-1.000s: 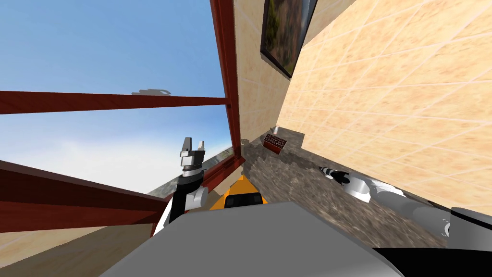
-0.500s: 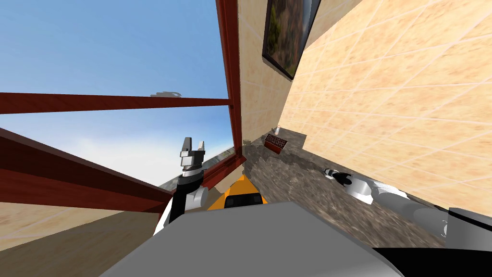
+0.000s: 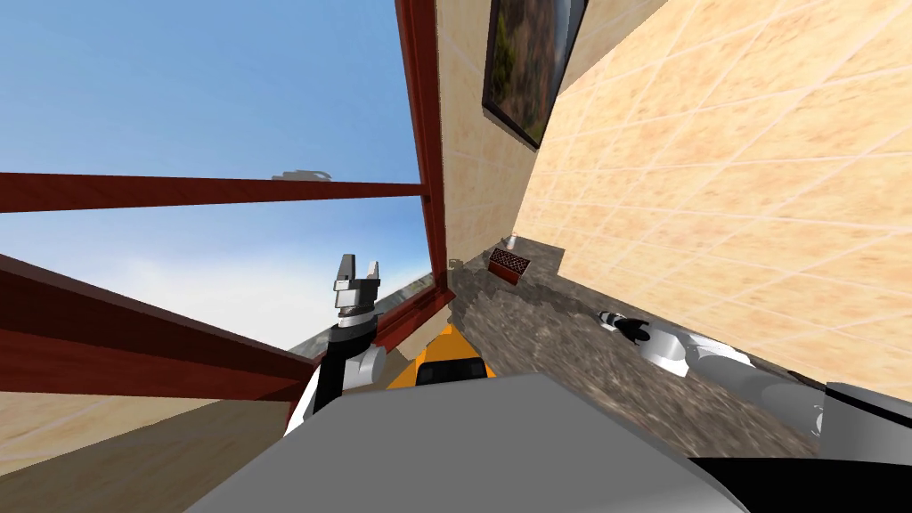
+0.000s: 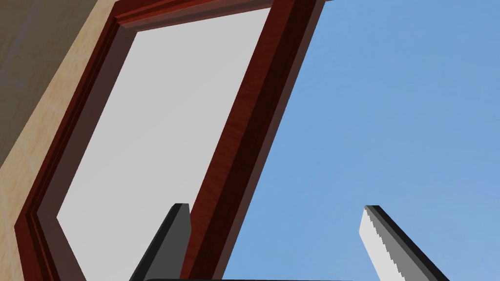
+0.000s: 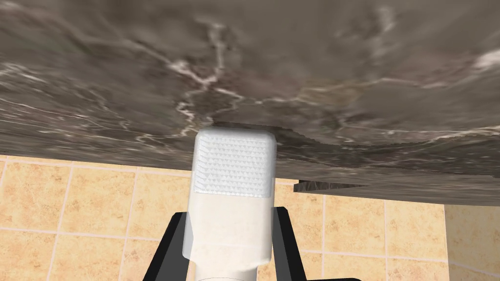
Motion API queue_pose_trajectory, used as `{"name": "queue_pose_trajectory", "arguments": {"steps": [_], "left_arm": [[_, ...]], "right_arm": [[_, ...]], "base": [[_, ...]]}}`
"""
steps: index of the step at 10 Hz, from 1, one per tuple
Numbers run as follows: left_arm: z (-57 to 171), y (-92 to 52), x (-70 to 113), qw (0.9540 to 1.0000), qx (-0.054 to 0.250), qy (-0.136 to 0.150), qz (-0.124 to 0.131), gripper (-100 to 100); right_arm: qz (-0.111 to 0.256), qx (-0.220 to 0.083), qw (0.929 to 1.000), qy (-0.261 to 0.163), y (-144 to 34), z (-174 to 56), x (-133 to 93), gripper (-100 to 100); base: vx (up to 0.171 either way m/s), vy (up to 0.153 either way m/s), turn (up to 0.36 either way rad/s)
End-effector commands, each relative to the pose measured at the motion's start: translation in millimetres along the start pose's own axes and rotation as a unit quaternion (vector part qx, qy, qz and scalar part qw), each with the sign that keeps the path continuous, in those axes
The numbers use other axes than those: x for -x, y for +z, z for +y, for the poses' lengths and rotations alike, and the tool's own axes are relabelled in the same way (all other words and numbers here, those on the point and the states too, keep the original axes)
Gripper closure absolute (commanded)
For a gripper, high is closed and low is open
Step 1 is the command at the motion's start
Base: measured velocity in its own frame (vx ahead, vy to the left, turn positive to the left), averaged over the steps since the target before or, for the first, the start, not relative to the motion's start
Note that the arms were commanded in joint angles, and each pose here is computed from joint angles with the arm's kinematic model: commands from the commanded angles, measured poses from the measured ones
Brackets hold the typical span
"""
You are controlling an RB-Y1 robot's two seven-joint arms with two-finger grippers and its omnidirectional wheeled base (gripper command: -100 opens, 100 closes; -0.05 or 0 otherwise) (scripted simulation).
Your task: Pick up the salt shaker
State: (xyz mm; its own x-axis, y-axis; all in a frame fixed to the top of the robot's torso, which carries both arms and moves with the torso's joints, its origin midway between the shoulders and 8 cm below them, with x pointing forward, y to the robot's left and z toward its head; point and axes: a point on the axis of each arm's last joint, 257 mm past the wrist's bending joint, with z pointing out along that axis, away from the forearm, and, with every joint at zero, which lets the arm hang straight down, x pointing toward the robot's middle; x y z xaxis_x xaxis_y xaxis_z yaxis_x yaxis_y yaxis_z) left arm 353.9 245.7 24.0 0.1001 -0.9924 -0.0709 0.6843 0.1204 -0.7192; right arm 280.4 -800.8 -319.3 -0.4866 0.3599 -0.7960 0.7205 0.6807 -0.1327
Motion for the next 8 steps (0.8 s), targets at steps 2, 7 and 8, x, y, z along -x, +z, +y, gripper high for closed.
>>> {"name": "queue_pose_trajectory", "arguments": {"steps": [2,7,8], "left_arm": [[0,0.0,0.0,1.0,0.0,0.0,0.0,0],[0,0.0,-0.1,1.0,0.0,0.0,0.0,0],[0,0.1,-0.1,1.0,0.0,0.0,0.0,0]], "right_arm": [[-0.003,0.018,0.9997,-0.015,-2.7,18,6,100],[-0.01,0.057,0.9973,-0.045,-9.0,55,18,100],[-0.01,0.058,0.9973,-0.044,-9.4,56,18,0]], "base": [[0.084,0.035,-0.227],[0.096,0.049,-0.226],[0.005,0.004,0.004]]}}
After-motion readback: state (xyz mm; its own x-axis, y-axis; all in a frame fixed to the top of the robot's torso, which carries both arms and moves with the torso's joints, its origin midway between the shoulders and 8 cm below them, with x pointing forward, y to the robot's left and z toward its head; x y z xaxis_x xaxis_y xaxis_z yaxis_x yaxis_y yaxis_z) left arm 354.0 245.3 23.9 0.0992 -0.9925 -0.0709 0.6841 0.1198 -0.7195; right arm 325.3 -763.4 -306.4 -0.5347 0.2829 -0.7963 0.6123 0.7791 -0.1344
